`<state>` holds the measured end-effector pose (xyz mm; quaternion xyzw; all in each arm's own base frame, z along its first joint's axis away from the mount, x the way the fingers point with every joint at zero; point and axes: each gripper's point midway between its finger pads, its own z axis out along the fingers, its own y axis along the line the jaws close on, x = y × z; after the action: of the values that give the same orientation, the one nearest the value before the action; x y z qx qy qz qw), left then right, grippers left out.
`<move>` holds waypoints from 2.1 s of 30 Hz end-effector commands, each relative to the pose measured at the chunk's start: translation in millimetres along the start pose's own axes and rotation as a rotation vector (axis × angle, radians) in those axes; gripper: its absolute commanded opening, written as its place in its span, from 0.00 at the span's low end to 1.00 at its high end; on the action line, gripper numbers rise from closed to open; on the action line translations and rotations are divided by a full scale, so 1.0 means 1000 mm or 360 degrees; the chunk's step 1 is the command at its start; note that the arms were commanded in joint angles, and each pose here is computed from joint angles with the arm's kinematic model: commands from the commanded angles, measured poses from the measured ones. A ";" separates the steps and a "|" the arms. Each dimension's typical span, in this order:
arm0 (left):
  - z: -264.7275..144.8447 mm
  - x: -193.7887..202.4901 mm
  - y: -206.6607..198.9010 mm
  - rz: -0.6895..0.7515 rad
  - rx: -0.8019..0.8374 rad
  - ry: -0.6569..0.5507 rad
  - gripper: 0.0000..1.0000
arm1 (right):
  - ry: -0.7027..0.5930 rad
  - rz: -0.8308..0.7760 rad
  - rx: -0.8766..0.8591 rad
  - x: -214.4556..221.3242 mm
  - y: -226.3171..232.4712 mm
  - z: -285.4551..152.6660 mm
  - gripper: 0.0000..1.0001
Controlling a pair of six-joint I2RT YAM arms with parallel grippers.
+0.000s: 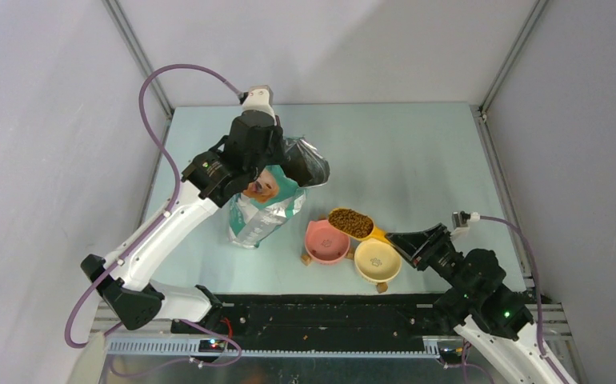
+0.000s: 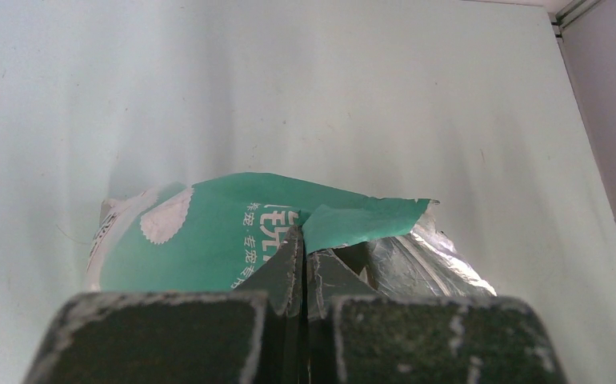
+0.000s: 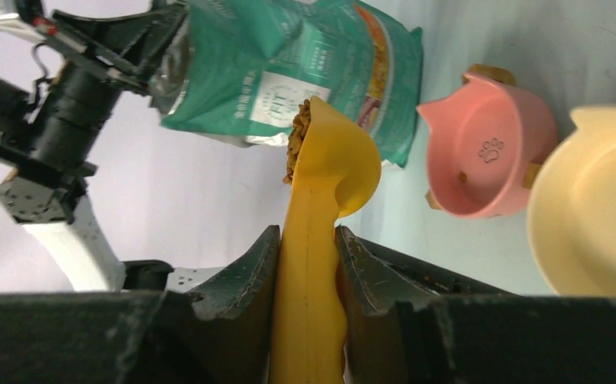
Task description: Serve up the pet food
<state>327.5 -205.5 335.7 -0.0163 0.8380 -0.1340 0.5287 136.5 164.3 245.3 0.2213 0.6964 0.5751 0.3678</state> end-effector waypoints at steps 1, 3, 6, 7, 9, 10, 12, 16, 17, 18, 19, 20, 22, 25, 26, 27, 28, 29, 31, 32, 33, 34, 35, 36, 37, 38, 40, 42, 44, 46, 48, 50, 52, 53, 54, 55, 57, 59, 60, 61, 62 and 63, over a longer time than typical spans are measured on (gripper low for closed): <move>-0.008 -0.019 0.009 -0.0065 -0.0037 -0.0104 0.00 | -0.0010 0.0046 -0.0045 0.000 0.000 0.004 0.00; -0.008 -0.016 0.009 -0.0068 -0.0019 -0.0095 0.00 | -0.0004 0.0051 -0.0020 0.002 -0.009 0.008 0.00; -0.011 -0.011 0.009 -0.0077 0.0006 -0.0092 0.00 | 0.0018 0.0067 0.0008 0.008 -0.024 0.017 0.00; -0.012 -0.011 0.009 -0.0080 0.0011 -0.0094 0.00 | 0.0026 0.0072 0.0003 0.009 -0.026 0.019 0.00; -0.014 -0.010 0.010 -0.0087 0.0019 -0.0095 0.00 | 0.0043 0.0087 0.0030 0.013 -0.037 0.024 0.00; -0.015 -0.009 0.009 -0.0087 0.0028 -0.0092 0.00 | 0.0050 0.0094 0.0053 0.015 -0.044 0.026 0.00; -0.016 -0.007 0.009 -0.0085 0.0036 -0.0085 0.00 | 0.0058 0.0103 0.0077 0.018 -0.053 0.030 0.00; -0.012 0.005 0.009 -0.0083 0.0040 -0.0035 0.00 | 0.0068 0.0098 0.0113 0.020 -0.062 0.034 0.00; -0.011 0.006 0.009 -0.0085 0.0042 -0.0031 0.00 | 0.0069 0.0089 0.0134 0.020 -0.065 0.035 0.00; -0.010 0.010 0.009 -0.0083 0.0049 -0.0017 0.00 | 0.0071 0.0084 0.0145 0.020 -0.066 0.035 0.00; -0.011 0.010 0.009 -0.0085 0.0055 -0.0018 0.00 | 0.0072 0.0077 0.0167 0.020 -0.069 0.036 0.00; -0.010 0.013 0.009 -0.0084 0.0061 -0.0007 0.00 | 0.0077 0.0073 0.0181 0.021 -0.071 0.036 0.00; -0.011 0.015 0.008 -0.0085 0.0076 -0.0005 0.00 | 0.0089 0.0064 0.0214 0.022 -0.075 0.037 0.00; -0.013 0.015 0.008 -0.0089 0.0095 -0.0011 0.00 | 0.0105 0.0031 0.0271 0.022 -0.079 0.038 0.00; -0.013 0.017 0.008 -0.0087 0.0095 -0.0007 0.00 | 0.0107 0.0024 0.0290 0.022 -0.080 0.038 0.00; -0.014 0.016 0.008 -0.0085 0.0097 -0.0012 0.00 | 0.0108 0.0013 0.0313 0.022 -0.081 0.037 0.00; -0.013 0.017 0.009 -0.0083 0.0095 -0.0011 0.00 | 0.0111 0.0007 0.0351 0.022 -0.085 0.037 0.00; -0.013 0.018 0.010 -0.0078 0.0087 -0.0011 0.00 | 0.0110 -0.0013 0.0357 0.020 -0.083 0.036 0.00; -0.012 0.020 0.011 -0.0068 0.0077 -0.0006 0.00 | 0.0127 -0.0053 0.0388 0.020 -0.081 0.035 0.00; -0.012 0.021 0.012 -0.0065 0.0073 -0.0003 0.00 | 0.0145 -0.0077 0.0410 0.020 -0.081 0.033 0.00; -0.012 0.020 0.013 -0.0063 0.0069 -0.0005 0.00 | 0.0153 -0.0087 0.0417 0.021 -0.080 0.033 0.00; -0.012 0.021 0.014 -0.0061 0.0057 -0.0004 0.00 | 0.0167 -0.0109 0.0436 0.021 -0.080 0.032 0.00; -0.013 0.019 0.015 -0.0063 0.0052 -0.0009 0.00 | 0.0181 -0.0116 0.0453 0.022 -0.081 0.032 0.00; -0.013 0.019 0.016 -0.0061 0.0041 -0.0008 0.00 | 0.0191 -0.0132 0.0458 0.022 -0.080 0.031 0.00; -0.014 0.018 0.017 -0.0062 0.0037 -0.0008 0.00 | 0.0214 -0.0139 0.0465 0.024 -0.081 0.031 0.00; -0.014 0.018 0.016 -0.0063 0.0039 -0.0011 0.00 | 0.0223 -0.0150 0.0466 0.024 -0.080 0.032 0.00; -0.016 0.016 0.017 -0.0070 0.0038 -0.0020 0.00 | 0.0251 -0.0161 0.0468 0.027 -0.080 0.032 0.00; -0.018 0.015 0.018 -0.0075 0.0030 -0.0025 0.00 | 0.0276 -0.0170 0.0477 0.029 -0.081 0.033 0.00; -0.019 0.014 0.020 -0.0079 0.0017 -0.0032 0.00 | 0.0294 -0.0181 0.0483 0.030 -0.082 0.034 0.00; -0.020 0.013 0.022 -0.0084 0.0002 -0.0037 0.00 | 0.0299 -0.0201 0.0479 0.030 -0.081 0.036 0.00; -0.021 0.012 0.024 -0.0084 -0.0009 -0.0037 0.00 | 0.0306 -0.0226 0.0473 0.029 -0.079 0.037 0.00; -0.024 0.010 0.026 -0.0084 -0.0027 -0.0044 0.00 | 0.0312 -0.0246 0.0469 0.029 -0.076 0.039 0.00; -0.025 0.009 0.028 -0.0083 -0.0040 -0.0047 0.00 | 0.0313 -0.0259 0.0473 0.028 -0.075 0.040 0.00; -0.026 0.008 0.029 -0.0083 -0.0044 -0.0050 0.00 | 0.0313 -0.0268 0.0465 0.027 -0.073 0.041 0.00; -0.027 0.008 0.029 -0.0084 -0.0044 -0.0052 0.00 | 0.0314 -0.0271 0.0465 0.027 -0.073 0.041 0.00; -0.027 0.007 0.029 -0.0086 -0.0045 -0.0058 0.00 | 0.0313 -0.0278 0.0459 0.027 -0.072 0.042 0.00; -0.027 0.007 0.029 -0.0086 -0.0050 -0.0058 0.00 | 0.0319 -0.0289 0.0462 0.027 -0.071 0.042 0.00; -0.027 0.006 0.030 -0.0086 -0.0055 -0.0062 0.00 | 0.0323 -0.0301 0.0468 0.026 -0.070 0.043 0.00; -0.027 0.007 0.031 -0.0085 -0.0059 -0.0059 0.00 | 0.0325 -0.0302 0.0477 0.026 -0.071 0.044 0.00; -0.027 0.007 0.031 -0.0086 -0.0059 -0.0060 0.00 | 0.0327 -0.0308 0.0475 0.026 -0.070 0.044 0.00; -0.027 0.008 0.031 -0.0087 -0.0059 -0.0059 0.00 | 0.0326 -0.0310 0.0478 0.026 -0.071 0.045 0.00; -0.027 0.009 0.031 -0.0087 -0.0058 -0.0056 0.00 | 0.0326 -0.0317 0.0478 0.025 -0.070 0.046 0.00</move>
<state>308.7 -192.9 328.3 -0.0279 0.8275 -0.1605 0.5373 156.9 191.5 145.0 0.1636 0.8385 0.4323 0.2885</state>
